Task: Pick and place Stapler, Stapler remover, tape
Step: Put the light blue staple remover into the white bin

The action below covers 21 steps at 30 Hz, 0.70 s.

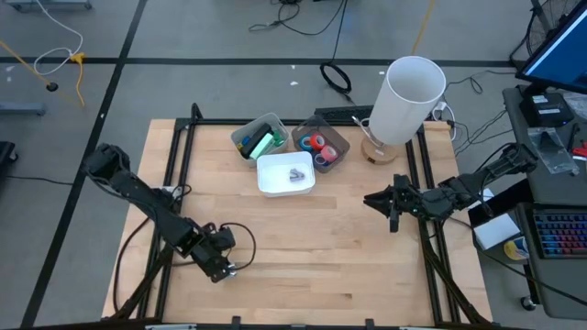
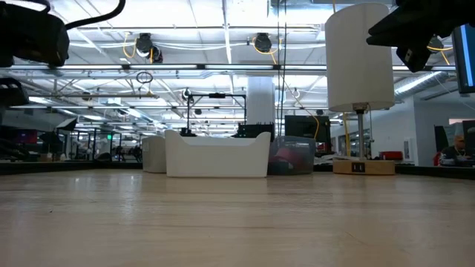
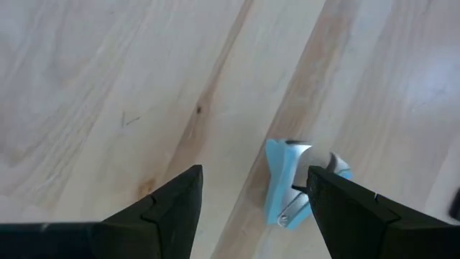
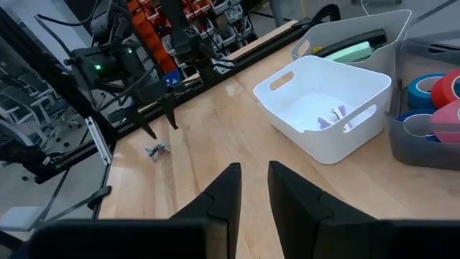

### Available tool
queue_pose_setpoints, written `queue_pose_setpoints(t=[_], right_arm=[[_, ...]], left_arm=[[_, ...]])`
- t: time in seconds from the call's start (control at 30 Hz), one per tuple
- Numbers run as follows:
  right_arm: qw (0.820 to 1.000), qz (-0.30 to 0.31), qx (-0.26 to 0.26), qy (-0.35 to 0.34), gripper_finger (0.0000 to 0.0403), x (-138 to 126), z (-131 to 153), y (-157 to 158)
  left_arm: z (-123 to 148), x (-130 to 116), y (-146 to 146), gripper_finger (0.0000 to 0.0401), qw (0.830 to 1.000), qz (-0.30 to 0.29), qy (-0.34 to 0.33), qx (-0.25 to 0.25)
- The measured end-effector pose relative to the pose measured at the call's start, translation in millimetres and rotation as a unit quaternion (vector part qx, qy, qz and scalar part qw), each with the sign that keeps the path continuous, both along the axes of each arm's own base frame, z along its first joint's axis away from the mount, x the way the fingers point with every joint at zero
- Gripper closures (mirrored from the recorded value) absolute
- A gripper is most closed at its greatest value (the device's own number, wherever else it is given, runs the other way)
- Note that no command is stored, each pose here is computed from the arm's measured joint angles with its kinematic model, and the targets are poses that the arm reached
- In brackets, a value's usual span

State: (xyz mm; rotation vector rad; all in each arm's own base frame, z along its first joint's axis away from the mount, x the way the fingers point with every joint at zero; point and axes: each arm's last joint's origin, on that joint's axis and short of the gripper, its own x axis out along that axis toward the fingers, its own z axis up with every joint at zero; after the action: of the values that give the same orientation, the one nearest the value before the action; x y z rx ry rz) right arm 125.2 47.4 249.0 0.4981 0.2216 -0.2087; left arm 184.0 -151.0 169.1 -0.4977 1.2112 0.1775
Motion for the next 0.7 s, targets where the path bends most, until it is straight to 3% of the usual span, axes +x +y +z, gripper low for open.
queue_pose_setpoints(t=[0.27, 0.47, 0.57, 0.7], right_arm=[[1.0, 0.0, 0.0, 0.0, 0.0337, 0, 0, 0], [1.0, 0.0, 0.001, 0.0, 0.0337, 0, 0, 0], [1.0, -0.001, 0.002, 0.0, 0.0337, 0, 0, 0], [1.0, -0.001, 0.002, 0.0, 0.0337, 0, 0, 0]], left_arm=[[-15, 7, -7, 0.0153, 1.0, -0.013, 0.019, -0.013], [-22, 11, -7, 0.0157, 0.999, 0.027, 0.032, -0.019], [-23, 13, -5, 0.0179, 0.998, 0.042, 0.033, -0.023], [-23, 16, -1, 0.0238, 0.998, 0.053, 0.033, -0.024]])
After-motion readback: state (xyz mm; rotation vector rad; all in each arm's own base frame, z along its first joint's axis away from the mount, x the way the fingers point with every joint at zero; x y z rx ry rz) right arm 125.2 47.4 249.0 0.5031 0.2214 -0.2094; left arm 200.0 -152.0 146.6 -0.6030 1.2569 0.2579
